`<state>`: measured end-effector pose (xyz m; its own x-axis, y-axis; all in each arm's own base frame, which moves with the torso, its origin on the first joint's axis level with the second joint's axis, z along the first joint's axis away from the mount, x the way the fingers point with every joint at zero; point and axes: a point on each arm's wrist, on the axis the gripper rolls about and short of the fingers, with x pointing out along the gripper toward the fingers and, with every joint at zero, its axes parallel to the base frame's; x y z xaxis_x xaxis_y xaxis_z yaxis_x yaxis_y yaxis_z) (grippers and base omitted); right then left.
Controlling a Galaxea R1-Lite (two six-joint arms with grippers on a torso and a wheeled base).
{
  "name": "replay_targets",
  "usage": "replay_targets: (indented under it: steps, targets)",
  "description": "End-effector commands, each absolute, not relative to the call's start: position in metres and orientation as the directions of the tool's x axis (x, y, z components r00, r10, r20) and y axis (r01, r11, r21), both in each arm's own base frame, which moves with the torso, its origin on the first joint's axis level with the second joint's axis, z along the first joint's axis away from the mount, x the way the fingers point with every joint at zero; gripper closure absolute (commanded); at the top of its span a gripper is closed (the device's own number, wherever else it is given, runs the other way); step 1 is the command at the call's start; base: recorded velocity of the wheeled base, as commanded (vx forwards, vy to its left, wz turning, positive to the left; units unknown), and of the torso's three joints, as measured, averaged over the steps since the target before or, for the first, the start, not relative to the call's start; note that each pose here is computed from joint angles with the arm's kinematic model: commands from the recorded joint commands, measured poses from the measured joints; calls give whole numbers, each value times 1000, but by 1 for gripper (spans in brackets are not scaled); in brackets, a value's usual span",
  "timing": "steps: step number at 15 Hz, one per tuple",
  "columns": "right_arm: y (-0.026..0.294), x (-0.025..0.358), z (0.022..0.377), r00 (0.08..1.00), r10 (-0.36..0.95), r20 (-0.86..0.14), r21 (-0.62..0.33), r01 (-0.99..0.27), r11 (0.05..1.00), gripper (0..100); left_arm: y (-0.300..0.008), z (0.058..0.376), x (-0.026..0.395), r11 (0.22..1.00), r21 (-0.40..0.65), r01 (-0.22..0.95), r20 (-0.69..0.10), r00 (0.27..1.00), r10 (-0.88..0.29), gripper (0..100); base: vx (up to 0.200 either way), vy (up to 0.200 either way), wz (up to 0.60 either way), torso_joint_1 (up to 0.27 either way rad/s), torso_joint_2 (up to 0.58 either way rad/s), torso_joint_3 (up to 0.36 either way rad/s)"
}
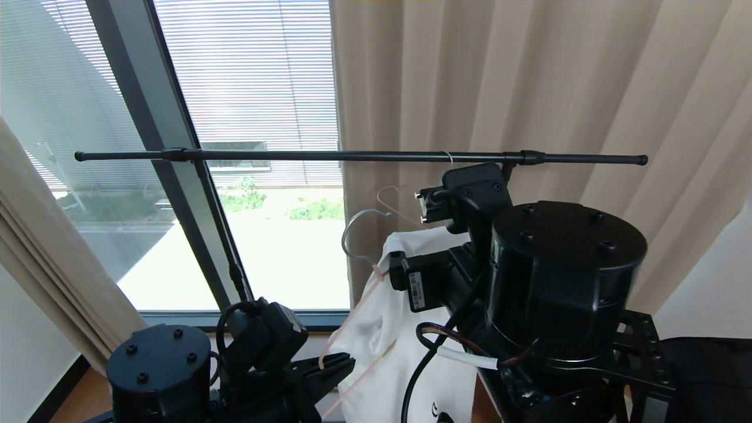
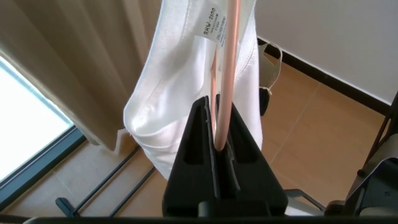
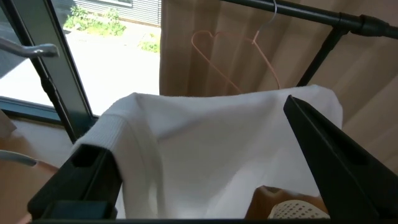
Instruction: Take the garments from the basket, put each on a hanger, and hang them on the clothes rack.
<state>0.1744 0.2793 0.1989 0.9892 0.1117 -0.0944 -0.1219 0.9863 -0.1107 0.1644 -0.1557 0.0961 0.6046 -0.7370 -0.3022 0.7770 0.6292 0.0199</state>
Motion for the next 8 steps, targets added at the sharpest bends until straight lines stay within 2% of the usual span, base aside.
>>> replay_targets:
  steps: [1, 8]
  targets:
    - [275, 172, 203, 990, 114, -87, -107, -123, 987, 0, -155, 96, 168, 642, 18, 767, -299, 616, -728, 100, 0, 0, 0, 0, 0, 0]
    - [275, 162, 205, 987, 140, -84, -102, -148, 984, 0, -155, 94, 175, 667, 20, 745, -307, 639, -705, 100, 0, 0, 0, 0, 0, 0]
